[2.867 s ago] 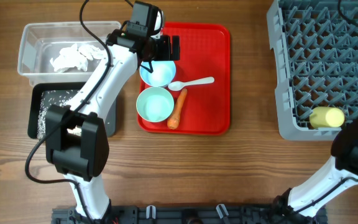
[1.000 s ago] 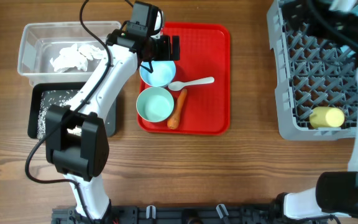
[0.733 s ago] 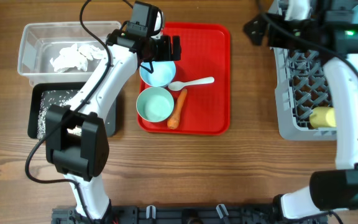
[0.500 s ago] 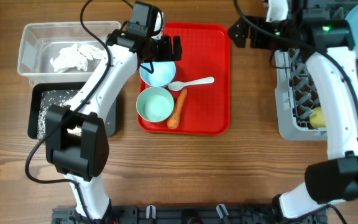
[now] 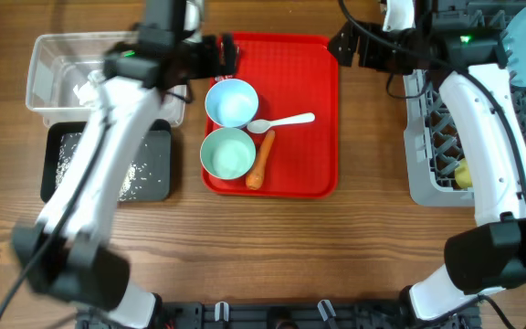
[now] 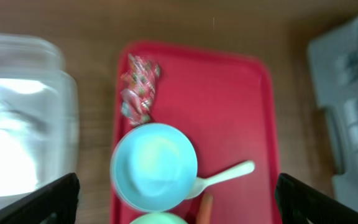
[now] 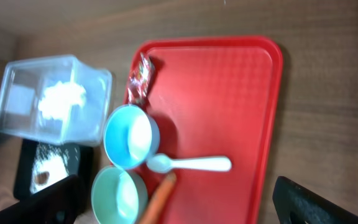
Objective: Sort waste into correct bins and load items into the dishwasher rack
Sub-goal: 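Move the right gripper back to the blue bowl on the red tray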
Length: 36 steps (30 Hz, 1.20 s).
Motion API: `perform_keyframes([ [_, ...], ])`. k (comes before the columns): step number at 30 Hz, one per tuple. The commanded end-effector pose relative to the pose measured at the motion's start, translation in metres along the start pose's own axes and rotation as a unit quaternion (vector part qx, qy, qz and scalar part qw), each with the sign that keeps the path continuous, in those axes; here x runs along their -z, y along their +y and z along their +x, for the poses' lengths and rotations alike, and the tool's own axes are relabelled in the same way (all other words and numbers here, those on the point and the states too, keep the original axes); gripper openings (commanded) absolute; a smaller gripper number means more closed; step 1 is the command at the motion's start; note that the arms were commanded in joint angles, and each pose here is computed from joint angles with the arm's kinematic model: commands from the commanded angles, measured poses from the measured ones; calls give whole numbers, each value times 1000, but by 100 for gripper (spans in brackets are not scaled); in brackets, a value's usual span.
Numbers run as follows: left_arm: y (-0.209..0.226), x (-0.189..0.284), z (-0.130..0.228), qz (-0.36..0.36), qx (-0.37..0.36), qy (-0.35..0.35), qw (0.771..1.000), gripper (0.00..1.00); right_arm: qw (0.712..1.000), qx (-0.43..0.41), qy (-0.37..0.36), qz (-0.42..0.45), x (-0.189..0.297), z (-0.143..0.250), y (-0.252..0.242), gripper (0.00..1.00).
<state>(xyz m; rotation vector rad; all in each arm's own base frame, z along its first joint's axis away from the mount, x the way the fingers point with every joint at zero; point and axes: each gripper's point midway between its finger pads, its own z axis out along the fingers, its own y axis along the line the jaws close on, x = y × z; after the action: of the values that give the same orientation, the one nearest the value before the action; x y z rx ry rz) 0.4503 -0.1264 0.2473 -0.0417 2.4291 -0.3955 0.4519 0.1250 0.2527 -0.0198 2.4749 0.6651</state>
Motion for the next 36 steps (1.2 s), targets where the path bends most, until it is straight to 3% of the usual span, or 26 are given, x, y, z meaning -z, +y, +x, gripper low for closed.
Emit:
perform_keyframes([
  [1,29,68,-26,-33,38,-63,997,100,999,-34,0,28,-29,1,1,97],
  [6,60,79,-12,-65,82,-37,994,100,999,-9,33,7,-84,26,42,95],
  [15,64,73,-7,-71,86,-23,994,100,995,-25,94,34,-164,79,53,90],
  [21,66,68,-3,-74,87,-12,993,100,994,-33,90,44,-174,80,48,71],
  [31,68,60,-1,-77,89,-2,993,100,993,-29,94,64,-194,89,38,59],
  [36,68,60,-1,-77,89,-2,993,100,994,-7,97,57,-202,95,46,48],
])
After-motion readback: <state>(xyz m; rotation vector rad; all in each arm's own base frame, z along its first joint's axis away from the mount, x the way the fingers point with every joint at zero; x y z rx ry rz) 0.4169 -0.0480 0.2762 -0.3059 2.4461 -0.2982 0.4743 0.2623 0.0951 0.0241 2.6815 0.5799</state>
